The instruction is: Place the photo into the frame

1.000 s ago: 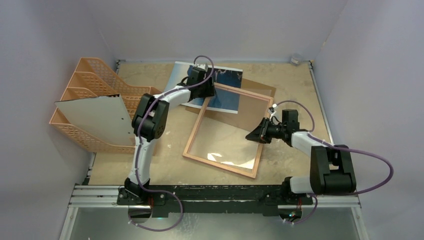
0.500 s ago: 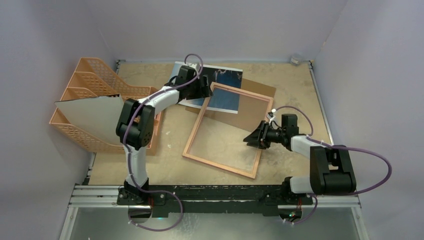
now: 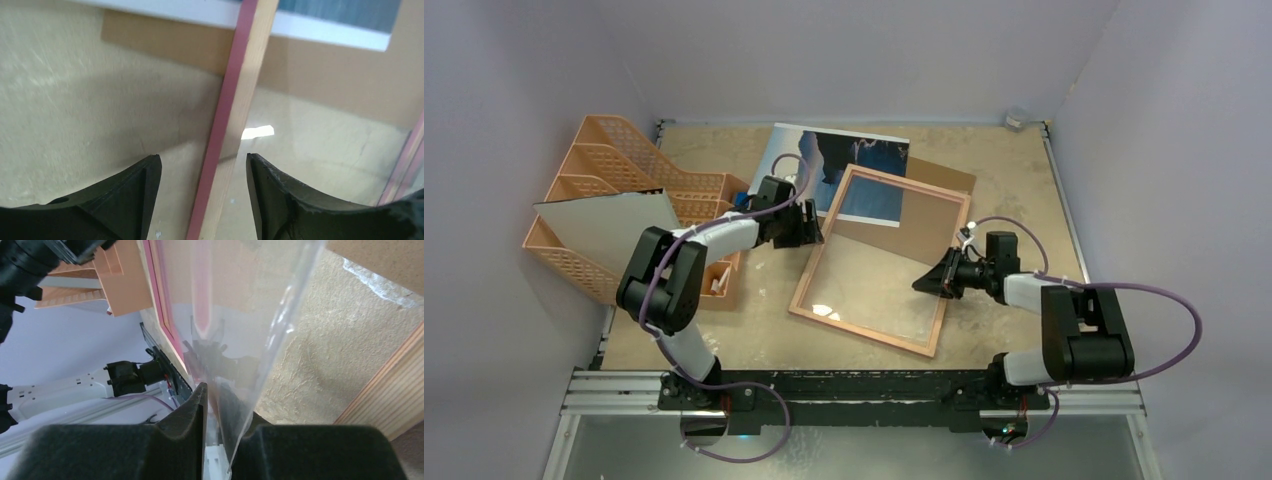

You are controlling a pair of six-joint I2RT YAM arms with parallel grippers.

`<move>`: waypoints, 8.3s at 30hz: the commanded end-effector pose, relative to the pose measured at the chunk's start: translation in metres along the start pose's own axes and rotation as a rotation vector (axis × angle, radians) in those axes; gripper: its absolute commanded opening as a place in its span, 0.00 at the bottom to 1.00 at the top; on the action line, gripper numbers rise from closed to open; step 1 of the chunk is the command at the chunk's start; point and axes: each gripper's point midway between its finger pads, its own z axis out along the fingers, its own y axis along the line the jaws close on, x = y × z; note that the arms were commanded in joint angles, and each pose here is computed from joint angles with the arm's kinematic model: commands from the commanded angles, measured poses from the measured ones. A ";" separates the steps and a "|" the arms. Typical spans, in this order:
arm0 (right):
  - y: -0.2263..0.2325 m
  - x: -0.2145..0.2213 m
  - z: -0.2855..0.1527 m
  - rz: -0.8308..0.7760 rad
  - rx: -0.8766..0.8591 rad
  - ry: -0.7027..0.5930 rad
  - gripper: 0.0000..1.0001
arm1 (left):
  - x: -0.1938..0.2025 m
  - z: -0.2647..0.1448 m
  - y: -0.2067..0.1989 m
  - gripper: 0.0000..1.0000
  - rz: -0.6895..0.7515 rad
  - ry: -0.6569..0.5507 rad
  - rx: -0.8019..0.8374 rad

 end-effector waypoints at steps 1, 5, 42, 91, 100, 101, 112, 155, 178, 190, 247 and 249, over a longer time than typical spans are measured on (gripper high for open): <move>0.007 -0.008 0.003 -0.080 -0.034 0.006 0.14 | 0.009 -0.005 -0.007 0.63 -0.008 0.009 0.063; 0.009 -0.018 0.007 -0.167 -0.019 -0.005 0.08 | 0.016 -0.001 -0.004 0.60 -0.014 0.032 0.063; 0.019 -0.047 0.032 -0.190 0.105 -0.005 0.48 | 0.026 0.010 0.022 0.32 -0.008 0.089 -0.070; -0.037 -0.106 -0.021 -0.033 0.655 -0.370 0.76 | 0.039 -0.003 -0.042 0.57 0.023 0.185 0.309; -0.047 -0.113 -0.048 0.035 0.715 -0.558 0.64 | 0.030 0.005 -0.044 0.57 -0.049 0.138 0.261; -0.047 -0.114 -0.051 0.047 0.711 -0.574 0.64 | 0.030 0.006 -0.045 0.57 -0.050 0.139 0.260; -0.045 -0.127 -0.068 0.069 0.739 -0.634 0.68 | 0.006 -0.005 0.001 0.70 -0.046 0.029 -0.076; -0.024 -0.145 -0.053 0.036 0.637 -0.626 0.66 | -0.113 0.022 0.081 0.72 -0.556 -0.631 -0.172; -0.004 -0.154 -0.055 -0.002 0.585 -0.651 0.59 | -0.146 0.035 0.061 0.06 -0.561 -0.716 0.097; 0.010 -0.171 -0.063 -0.016 0.598 -0.696 0.60 | -0.225 -0.042 0.017 0.00 -0.095 -0.736 -0.021; 0.382 -0.051 0.193 -1.000 0.086 -0.744 0.79 | -0.253 -0.281 -0.041 0.00 -0.078 -0.619 -0.209; 0.381 -0.052 0.196 -0.994 0.107 -0.765 0.77 | -0.253 -0.280 -0.041 0.00 -0.082 -0.617 -0.205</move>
